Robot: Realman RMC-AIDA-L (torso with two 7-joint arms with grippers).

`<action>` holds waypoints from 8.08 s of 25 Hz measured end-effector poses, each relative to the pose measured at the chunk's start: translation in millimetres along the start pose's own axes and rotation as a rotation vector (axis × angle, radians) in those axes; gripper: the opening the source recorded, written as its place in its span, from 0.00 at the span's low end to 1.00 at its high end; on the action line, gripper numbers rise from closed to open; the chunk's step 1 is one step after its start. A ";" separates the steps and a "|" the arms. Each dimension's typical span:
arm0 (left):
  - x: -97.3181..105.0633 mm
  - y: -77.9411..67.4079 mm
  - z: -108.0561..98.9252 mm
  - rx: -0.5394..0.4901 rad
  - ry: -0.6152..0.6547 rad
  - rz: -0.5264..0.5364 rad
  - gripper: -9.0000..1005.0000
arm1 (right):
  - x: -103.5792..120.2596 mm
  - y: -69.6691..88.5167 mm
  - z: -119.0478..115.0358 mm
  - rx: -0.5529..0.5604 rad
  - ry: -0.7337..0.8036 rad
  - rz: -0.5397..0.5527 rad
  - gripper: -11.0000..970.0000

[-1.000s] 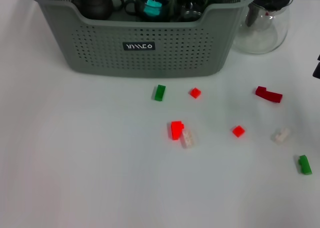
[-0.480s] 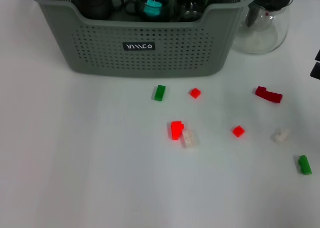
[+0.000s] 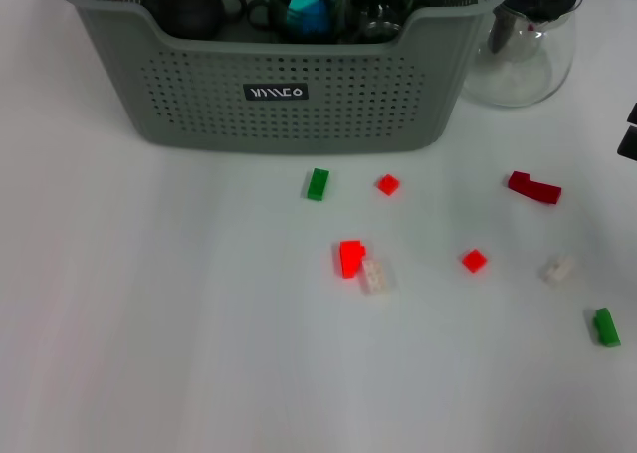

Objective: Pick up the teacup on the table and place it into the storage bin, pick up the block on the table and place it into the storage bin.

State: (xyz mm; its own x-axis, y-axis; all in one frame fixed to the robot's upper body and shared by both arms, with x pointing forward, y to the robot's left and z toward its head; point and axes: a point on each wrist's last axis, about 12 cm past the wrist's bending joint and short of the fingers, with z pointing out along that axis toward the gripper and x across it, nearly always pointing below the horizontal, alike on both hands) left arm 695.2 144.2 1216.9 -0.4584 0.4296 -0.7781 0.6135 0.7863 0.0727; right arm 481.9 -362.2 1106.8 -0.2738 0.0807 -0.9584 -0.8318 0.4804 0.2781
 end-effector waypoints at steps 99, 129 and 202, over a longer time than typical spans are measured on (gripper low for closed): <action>115.8 15.4 -106.6 0.540 -0.684 0.040 0.42 | -13.6 -14.3 5.3 0.004 0.084 0.127 0.54; -14.0 -8.3 -3.1 -0.015 -0.070 0.004 0.59 | -10.1 -12.7 11.6 -0.011 0.088 0.123 0.54; 291.1 -129.1 1.2 0.445 -0.342 0.268 0.44 | -5.3 -11.7 9.1 -0.001 0.104 0.158 0.54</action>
State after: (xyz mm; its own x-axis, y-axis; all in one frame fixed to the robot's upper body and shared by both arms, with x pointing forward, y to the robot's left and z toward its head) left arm 483.3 167.1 980.3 -0.0644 0.3620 -0.9299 0.9219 0.3782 0.0834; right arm 497.4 -360.3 1108.1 -0.4490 0.0646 -0.8912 -0.7749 0.4684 0.4244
